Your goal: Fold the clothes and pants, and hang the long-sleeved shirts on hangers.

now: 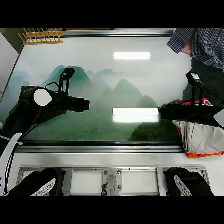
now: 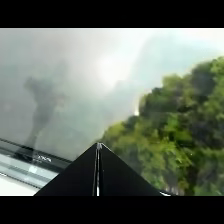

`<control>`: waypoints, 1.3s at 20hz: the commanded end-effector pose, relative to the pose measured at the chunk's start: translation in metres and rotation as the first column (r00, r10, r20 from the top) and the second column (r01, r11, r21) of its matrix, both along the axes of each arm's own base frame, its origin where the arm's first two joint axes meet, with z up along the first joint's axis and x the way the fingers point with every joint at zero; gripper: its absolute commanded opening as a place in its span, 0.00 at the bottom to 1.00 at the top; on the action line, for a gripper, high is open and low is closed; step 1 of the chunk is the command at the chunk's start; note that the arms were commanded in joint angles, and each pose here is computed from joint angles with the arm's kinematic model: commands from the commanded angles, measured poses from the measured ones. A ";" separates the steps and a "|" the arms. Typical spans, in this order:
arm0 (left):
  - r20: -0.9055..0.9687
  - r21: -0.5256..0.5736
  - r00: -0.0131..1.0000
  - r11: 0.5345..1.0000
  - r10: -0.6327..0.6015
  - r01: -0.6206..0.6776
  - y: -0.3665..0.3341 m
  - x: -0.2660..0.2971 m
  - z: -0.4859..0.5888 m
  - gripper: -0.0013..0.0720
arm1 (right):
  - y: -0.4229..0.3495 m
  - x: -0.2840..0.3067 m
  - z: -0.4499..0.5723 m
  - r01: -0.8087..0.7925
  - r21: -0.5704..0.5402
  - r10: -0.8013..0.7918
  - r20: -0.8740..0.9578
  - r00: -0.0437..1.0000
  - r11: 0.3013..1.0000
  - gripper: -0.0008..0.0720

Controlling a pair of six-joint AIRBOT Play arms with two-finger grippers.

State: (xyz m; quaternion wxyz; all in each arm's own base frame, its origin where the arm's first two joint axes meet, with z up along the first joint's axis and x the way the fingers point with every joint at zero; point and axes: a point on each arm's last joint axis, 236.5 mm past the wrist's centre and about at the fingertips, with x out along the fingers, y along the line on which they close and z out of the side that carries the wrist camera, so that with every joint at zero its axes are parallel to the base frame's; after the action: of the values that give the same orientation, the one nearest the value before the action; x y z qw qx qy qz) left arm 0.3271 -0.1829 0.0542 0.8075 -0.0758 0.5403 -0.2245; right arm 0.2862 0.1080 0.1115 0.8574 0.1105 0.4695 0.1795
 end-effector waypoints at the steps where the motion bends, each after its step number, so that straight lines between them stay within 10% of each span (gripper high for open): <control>1: 0.001 0.000 1.000 1.000 0.001 -0.001 0.000 0.000 0.000 0.05 | 0.000 0.000 0.000 -0.001 0.001 0.001 -0.001 1.000 1.000 0.06; 14: 0.021 0.012 1.000 1.000 0.005 -0.005 0.003 0.004 0.001 0.07 | 0.000 0.000 0.000 -0.001 0.001 0.001 -0.001 1.000 1.000 0.06; 16: 0.083 0.116 0.996 0.992 0.034 -0.044 0.035 0.022 0.001 0.99 | 0.000 0.000 0.000 -0.001 0.001 0.001 -0.001 1.000 1.000 0.06; 20: 0.223 0.352 0.946 0.886 0.236 -0.304 0.168 0.062 0.022 0.96 | 0.000 0.000 0.000 -0.001 0.000 0.001 -0.001 1.000 1.000 0.06; 26: 0.153 0.256 0.739 0.696 0.656 -0.671 0.325 0.054 0.007 0.97 | 0.000 0.000 0.000 -0.001 0.001 0.001 -0.001 1.000 1.000 0.06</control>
State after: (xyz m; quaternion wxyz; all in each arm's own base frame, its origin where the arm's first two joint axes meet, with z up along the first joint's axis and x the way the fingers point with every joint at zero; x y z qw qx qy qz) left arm 0.3894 0.0787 0.0703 0.8653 -0.0645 0.4879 0.0955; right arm 0.2862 0.1081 0.1115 0.8574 0.1108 0.4695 0.1795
